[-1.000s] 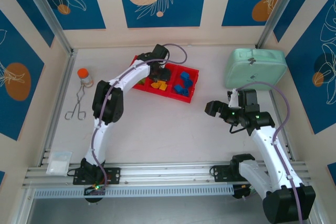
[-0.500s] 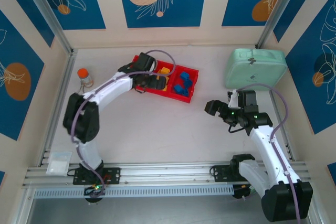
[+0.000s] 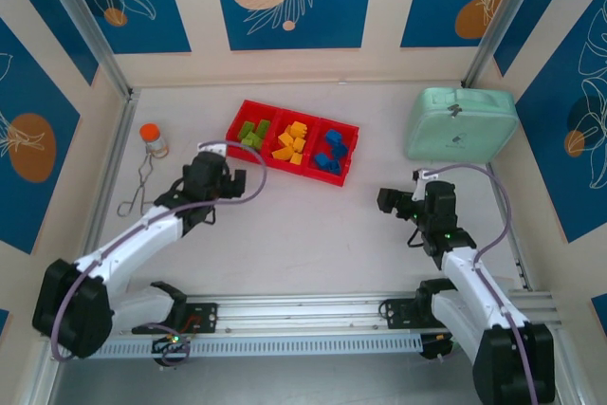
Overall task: Sort the legos into containers by color
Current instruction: Reset both arms
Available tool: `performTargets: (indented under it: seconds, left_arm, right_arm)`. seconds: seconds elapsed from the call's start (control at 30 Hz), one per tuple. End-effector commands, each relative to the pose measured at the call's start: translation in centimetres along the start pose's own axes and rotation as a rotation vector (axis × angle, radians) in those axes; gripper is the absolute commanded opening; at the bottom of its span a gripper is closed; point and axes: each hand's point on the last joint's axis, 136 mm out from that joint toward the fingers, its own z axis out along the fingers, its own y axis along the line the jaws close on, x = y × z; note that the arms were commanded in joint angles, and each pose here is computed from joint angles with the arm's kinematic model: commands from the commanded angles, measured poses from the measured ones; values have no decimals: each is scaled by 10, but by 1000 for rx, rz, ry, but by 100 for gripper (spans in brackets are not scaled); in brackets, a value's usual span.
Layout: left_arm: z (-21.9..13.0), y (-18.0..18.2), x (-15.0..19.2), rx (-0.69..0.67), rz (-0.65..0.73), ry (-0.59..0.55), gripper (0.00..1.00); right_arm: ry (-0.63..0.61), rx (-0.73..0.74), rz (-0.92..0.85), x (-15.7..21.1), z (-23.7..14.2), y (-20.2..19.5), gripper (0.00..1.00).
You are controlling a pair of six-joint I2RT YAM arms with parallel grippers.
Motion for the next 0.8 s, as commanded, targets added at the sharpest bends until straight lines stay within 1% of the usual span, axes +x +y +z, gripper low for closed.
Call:
performTargets:
  seconds: [0.0, 0.03, 0.1, 0.17, 0.27, 0.37, 0.43, 0.47, 0.5, 0.53, 0.57, 0.63, 0.67, 0.73, 0.77]
  left_arm:
    - [-10, 35, -9, -117, -62, -143, 99]
    - [-13, 40, -7, -129, -63, -179, 99]
    - [-18, 50, -3, -162, -77, -246, 99]
    - [-21, 62, -1, -186, -130, -318, 99]
    - [-19, 74, -1, -187, -183, -356, 99]
    - [-14, 84, -5, -231, -147, -368, 99]
    - [-6, 92, -2, -270, -120, -360, 99]
    - [-1, 101, 4, -306, -133, -343, 99]
    - [2, 109, 10, -336, -151, -331, 99]
    - [8, 116, 17, -357, -170, -320, 99]
    - [14, 120, 24, -361, -181, -313, 99]
    - [23, 126, 26, -370, -205, -337, 99]
    - [28, 122, 23, -336, -207, -342, 99]
    - [38, 121, 14, -313, -207, -377, 99]
    - [45, 120, 11, -316, -179, -349, 99]
  right_arm:
    - [-226, 55, -94, -43, 12, -9, 99]
    - [-192, 57, -109, -43, 19, -8, 99]
    - [-215, 22, -155, -50, 28, 1, 99]
    - [-221, -3, -187, -56, 37, 5, 99]
    - [-208, -20, -191, -65, 53, 3, 99]
    - [-238, -64, -247, -72, 65, 11, 99]
    - [-256, -59, -227, -63, 82, 2, 99]
    - [-303, -31, -207, -67, 88, -5, 99]
    - [-236, -2, -191, -60, 87, -10, 99]
    - [-213, -13, -171, -60, 87, -11, 99]
    - [-274, -38, -177, -66, 87, -9, 99]
    - [-226, -60, -190, -62, 86, -5, 99]
    - [-245, -63, -185, -64, 88, -5, 99]
    - [-207, -41, -182, -62, 89, -8, 99]
    - [-227, -42, -186, -64, 90, -7, 99]
